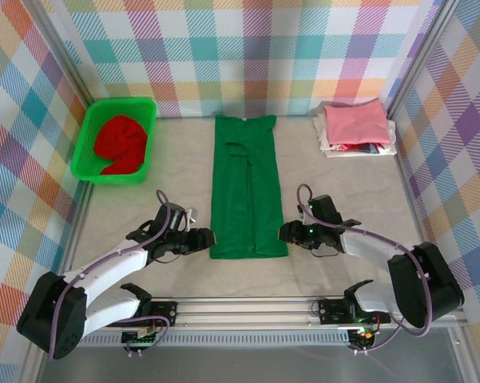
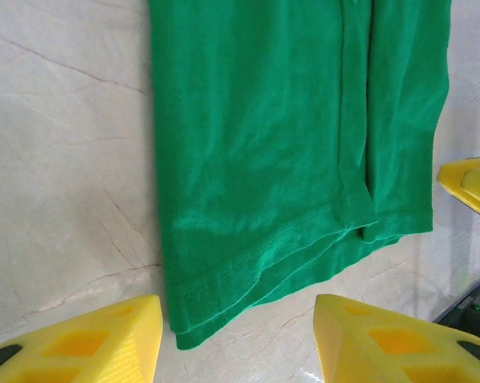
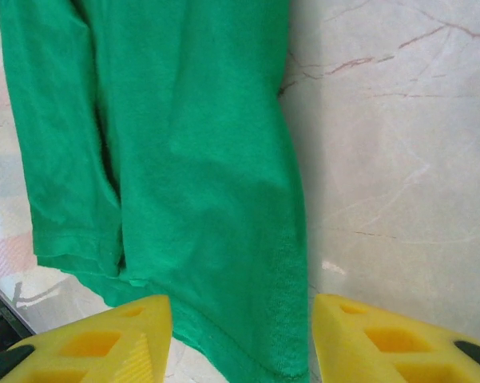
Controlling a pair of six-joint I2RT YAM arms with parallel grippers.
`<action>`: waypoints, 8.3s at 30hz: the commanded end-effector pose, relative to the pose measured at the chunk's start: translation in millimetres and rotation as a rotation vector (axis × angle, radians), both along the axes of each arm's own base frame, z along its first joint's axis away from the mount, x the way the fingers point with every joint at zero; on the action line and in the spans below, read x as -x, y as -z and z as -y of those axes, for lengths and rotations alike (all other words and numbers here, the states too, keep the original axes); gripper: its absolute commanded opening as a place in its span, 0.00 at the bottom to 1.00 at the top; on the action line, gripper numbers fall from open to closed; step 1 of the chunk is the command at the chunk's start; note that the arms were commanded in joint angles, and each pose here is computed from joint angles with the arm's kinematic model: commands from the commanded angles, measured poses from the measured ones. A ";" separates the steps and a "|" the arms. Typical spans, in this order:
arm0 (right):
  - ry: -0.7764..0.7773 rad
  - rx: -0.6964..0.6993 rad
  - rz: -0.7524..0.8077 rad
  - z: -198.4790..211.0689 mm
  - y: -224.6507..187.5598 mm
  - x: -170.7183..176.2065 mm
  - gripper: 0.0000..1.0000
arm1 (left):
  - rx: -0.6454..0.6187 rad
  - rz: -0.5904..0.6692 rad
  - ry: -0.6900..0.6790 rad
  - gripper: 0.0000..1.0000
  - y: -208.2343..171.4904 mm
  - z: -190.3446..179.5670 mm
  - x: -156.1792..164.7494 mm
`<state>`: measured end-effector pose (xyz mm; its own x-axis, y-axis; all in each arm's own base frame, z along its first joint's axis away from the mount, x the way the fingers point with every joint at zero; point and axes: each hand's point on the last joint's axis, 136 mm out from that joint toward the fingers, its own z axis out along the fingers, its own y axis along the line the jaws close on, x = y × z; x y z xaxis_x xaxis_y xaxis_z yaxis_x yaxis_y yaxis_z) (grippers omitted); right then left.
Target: Fold and stack the t-shirts
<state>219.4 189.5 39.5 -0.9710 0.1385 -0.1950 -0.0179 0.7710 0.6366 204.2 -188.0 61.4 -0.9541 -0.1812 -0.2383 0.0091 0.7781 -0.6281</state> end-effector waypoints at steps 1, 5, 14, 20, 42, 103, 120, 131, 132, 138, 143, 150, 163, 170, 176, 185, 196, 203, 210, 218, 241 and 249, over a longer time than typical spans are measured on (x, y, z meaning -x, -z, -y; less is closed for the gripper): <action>-0.006 -0.029 0.022 -5.9 -5.8 -4.8 0.50 | -0.024 -0.023 0.002 0.52 6.0 3.2 2.9; -0.004 -0.031 0.016 -6.3 -3.9 -4.5 0.50 | -0.063 -0.068 0.018 0.50 15.2 2.0 11.0; -0.009 -0.038 0.027 -7.6 -3.1 -5.6 0.50 | -0.041 -0.061 0.045 0.48 16.6 16.9 6.9; -0.011 -0.031 0.037 -7.2 -2.7 -7.0 0.49 | -0.065 -0.068 0.075 0.45 21.0 25.8 7.4; 0.027 -0.064 -0.122 1.7 0.5 33.3 0.53 | -0.142 -0.058 0.051 0.00 31.1 13.1 10.4; -0.137 -0.040 -0.135 -19.3 -13.1 98.9 0.00 | -0.174 -0.124 0.095 0.00 11.0 -10.9 86.4; -0.004 0.028 0.062 -14.9 -77.4 -17.4 0.00 | -0.062 0.006 0.035 0.00 -67.7 4.3 -44.1; 0.001 0.080 0.185 -19.5 -82.2 -100.9 0.00 | -0.179 0.119 0.047 0.00 -53.5 -3.9 -141.1; 0.001 0.080 0.197 -20.8 -82.3 -107.3 0.00 | -0.183 0.133 0.049 0.00 -55.1 -2.8 -148.7; 0.023 0.082 0.242 -21.4 -84.8 -141.8 0.00 | -0.226 0.174 0.044 0.00 -58.8 -4.1 -182.7; 0.030 0.086 0.250 -19.7 -84.3 -161.8 0.00 | -0.245 0.188 0.034 0.00 -56.5 -7.5 -204.4; 0.037 0.082 0.257 -20.0 -82.6 -186.0 0.00 | -0.257 0.193 0.036 0.00 -51.8 -6.3 -227.9; 0.074 0.089 0.339 -7.3 -114.5 -269.4 0.33 | -0.345 0.328 -0.146 0.40 -90.4 -31.6 -324.4; -0.013 -0.053 0.306 -22.6 -107.5 -192.0 0.27 | -0.297 0.315 -0.093 0.40 -70.3 -12.8 -241.0; -0.098 -0.156 0.207 -53.9 -84.9 -143.2 0.12 | -0.212 0.281 0.025 0.32 -39.1 25.6 -197.6; -0.075 -0.132 0.052 -57.5 -14.5 -130.4 0.07 | -0.190 0.173 -0.001 0.29 23.5 22.2 -169.8; -0.055 -0.063 -0.060 -44.5 32.7 -106.4 0.08 | -0.256 0.044 -0.002 0.29 78.1 4.2 -128.0; -0.058 -0.041 -0.123 -39.7 43.6 -74.9 0.08 | -0.274 -0.030 -0.010 0.28 94.0 -6.0 -95.5; -0.050 -0.021 -0.185 -37.0 51.0 -38.6 0.08 | -0.310 -0.073 -0.017 0.28 91.4 -9.8 -59.9; -0.046 -0.002 -0.170 -38.1 31.7 -27.4 0.09 | -0.299 -0.024 -0.067 0.28 57.7 -16.3 -53.4; 0.131 0.002 -0.043 -8.9 -16.7 -55.5 0.30 | -0.153 -0.065 -0.110 0.46 16.4 -8.8 -61.0; 0.130 0.011 -0.029 -7.4 -14.8 -56.5 0.30 | -0.231 -0.143 -0.097 0.46 30.1 -16.3 -33.6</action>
<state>275.6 196.5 57.1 -0.9523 0.2549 -0.1677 0.0971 0.7742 0.6255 254.5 -176.1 38.3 -0.9533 -0.2274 -0.1988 -0.1177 0.8857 -0.4490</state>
